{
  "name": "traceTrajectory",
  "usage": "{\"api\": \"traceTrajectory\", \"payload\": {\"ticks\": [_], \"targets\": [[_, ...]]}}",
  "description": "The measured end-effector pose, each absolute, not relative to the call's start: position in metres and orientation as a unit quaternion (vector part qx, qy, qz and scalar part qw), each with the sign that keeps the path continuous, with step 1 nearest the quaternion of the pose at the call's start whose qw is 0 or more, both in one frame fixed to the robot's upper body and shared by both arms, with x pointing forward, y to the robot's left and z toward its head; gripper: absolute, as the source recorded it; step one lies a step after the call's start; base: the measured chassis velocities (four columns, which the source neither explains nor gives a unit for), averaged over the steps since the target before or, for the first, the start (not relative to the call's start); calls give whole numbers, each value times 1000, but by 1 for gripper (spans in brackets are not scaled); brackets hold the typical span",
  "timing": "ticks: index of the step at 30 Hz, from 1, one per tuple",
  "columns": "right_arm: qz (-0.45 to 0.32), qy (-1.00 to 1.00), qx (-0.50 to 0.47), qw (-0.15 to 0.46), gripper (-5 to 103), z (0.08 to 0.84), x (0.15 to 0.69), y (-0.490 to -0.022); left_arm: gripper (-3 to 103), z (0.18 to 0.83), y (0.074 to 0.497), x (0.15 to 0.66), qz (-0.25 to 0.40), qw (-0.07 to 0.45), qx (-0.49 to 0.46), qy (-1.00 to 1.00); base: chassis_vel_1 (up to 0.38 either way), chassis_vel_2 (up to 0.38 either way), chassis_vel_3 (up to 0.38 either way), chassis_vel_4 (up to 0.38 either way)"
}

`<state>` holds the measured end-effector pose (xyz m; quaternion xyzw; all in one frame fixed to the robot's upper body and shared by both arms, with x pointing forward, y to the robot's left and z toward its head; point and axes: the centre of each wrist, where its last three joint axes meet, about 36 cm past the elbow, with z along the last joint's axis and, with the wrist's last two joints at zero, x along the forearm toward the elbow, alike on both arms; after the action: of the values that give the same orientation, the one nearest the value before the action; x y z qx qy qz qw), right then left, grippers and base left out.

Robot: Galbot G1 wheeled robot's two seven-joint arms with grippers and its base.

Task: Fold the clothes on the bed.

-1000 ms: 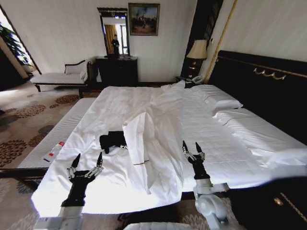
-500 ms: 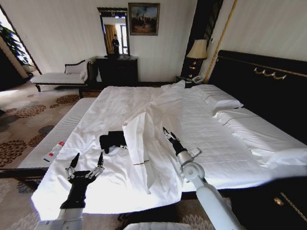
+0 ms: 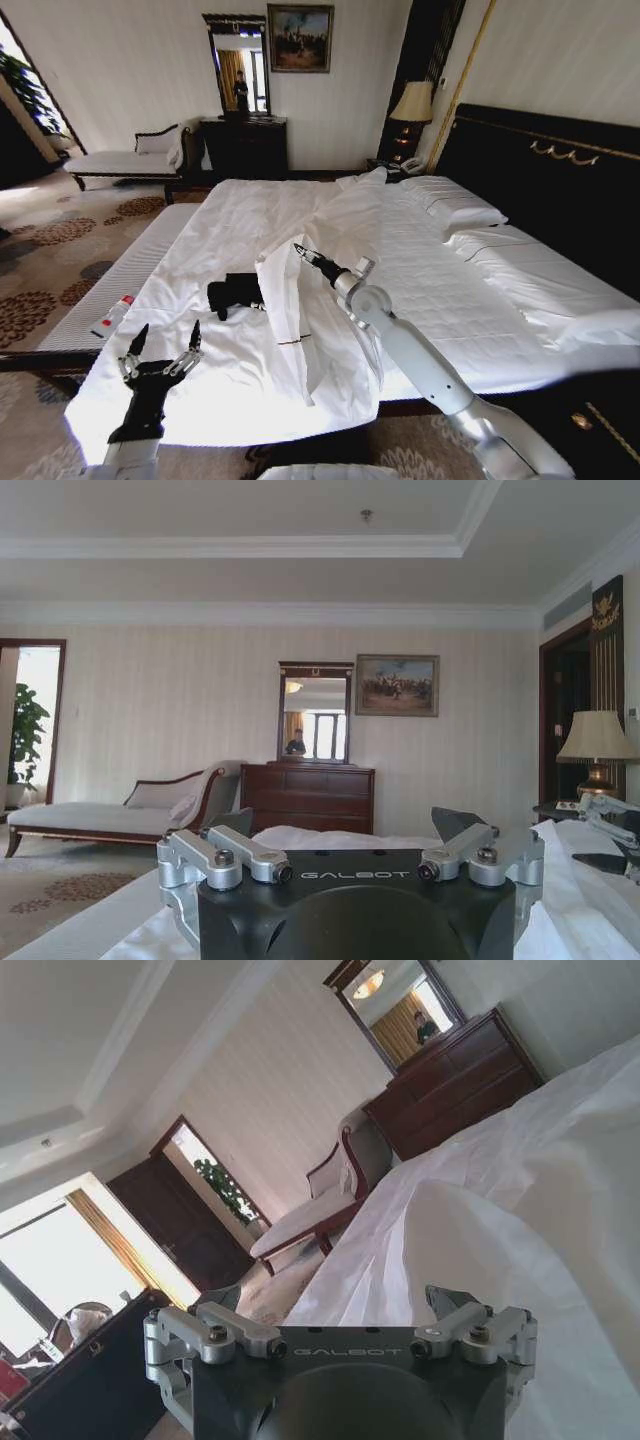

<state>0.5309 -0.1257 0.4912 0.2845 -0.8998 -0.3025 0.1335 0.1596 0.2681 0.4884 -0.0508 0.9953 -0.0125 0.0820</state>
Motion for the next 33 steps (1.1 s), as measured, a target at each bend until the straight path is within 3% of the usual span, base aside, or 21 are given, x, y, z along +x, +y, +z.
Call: {"api": "traceTrajectory", "payload": {"ticks": [20,23,28,33], "targets": [[-223,-915,276,191,102,499,576,-72,100,486,262,156,-9,90,-61,994,0,0,0,0],[-197,-920,281,189,92,516,587,-66,100,486,262,157,-9,91,-61,994,0,0,0,0],[-145,-927,275,211,85,530,590,-54,100,480,264,156,-9,88,-63,994,0,0,0,0],[-93,-930,262,239,97,530,590,-39,100,477,267,156,-12,88,-67,994,0,0,0,0]]}}
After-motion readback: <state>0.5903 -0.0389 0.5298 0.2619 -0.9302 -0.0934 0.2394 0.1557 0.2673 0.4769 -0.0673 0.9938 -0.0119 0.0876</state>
